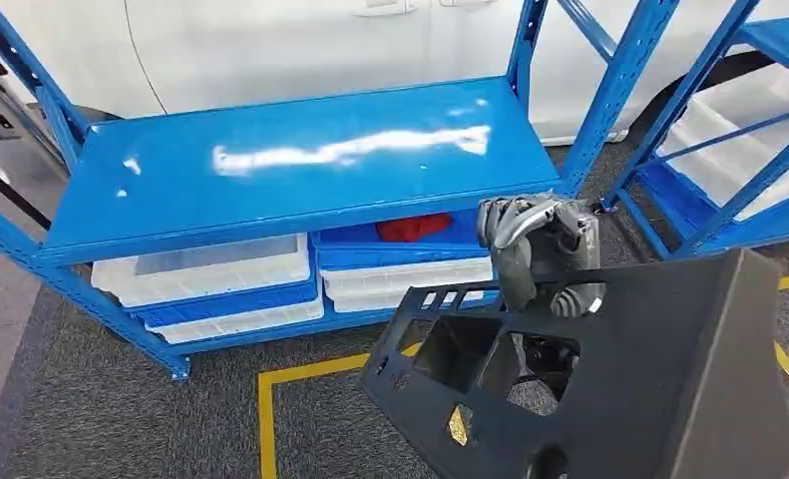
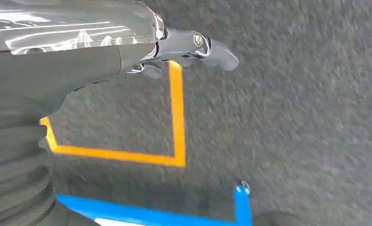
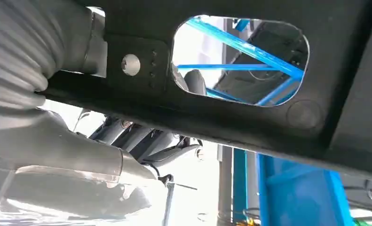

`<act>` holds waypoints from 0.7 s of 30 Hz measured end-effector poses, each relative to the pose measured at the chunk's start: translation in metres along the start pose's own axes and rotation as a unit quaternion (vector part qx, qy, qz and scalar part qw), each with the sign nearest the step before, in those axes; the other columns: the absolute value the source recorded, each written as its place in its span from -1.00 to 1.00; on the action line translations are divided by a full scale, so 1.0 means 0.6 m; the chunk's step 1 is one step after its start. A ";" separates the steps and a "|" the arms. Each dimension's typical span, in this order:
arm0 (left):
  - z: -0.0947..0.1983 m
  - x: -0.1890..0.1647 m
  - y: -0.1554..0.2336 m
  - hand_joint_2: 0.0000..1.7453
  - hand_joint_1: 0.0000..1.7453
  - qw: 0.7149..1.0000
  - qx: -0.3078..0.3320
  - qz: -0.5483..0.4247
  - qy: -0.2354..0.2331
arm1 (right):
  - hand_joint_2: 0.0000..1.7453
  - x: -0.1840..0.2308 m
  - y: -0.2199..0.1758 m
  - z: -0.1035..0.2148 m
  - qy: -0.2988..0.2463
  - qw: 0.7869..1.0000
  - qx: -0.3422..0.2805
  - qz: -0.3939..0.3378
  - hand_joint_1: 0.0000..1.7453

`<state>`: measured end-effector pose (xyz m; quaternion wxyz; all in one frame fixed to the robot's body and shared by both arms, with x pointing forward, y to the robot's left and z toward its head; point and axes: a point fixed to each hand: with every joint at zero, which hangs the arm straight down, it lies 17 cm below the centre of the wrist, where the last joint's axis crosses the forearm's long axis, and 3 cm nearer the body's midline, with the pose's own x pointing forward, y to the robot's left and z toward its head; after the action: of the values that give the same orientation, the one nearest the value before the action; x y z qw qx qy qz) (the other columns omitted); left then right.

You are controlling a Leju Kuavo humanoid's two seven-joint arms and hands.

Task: Take the parts from the cabinet and place them on the table.

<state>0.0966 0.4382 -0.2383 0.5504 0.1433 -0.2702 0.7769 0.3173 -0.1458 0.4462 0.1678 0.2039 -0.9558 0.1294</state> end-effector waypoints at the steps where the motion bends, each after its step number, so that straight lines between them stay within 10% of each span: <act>1: 0.000 0.000 0.001 1.00 -1.00 1.000 0.000 -0.001 0.000 | 1.00 0.000 0.000 0.000 0.000 1.000 0.000 0.000 1.00; 21: -0.002 0.001 -0.012 1.00 -1.00 1.000 -0.002 0.002 0.000 | 1.00 0.013 -0.006 -0.022 -0.005 1.000 0.008 -0.014 1.00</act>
<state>0.1031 0.4408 -0.2370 0.5493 0.1417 -0.2715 0.7775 0.3155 -0.1478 0.4617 0.1629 0.2190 -0.9526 0.1339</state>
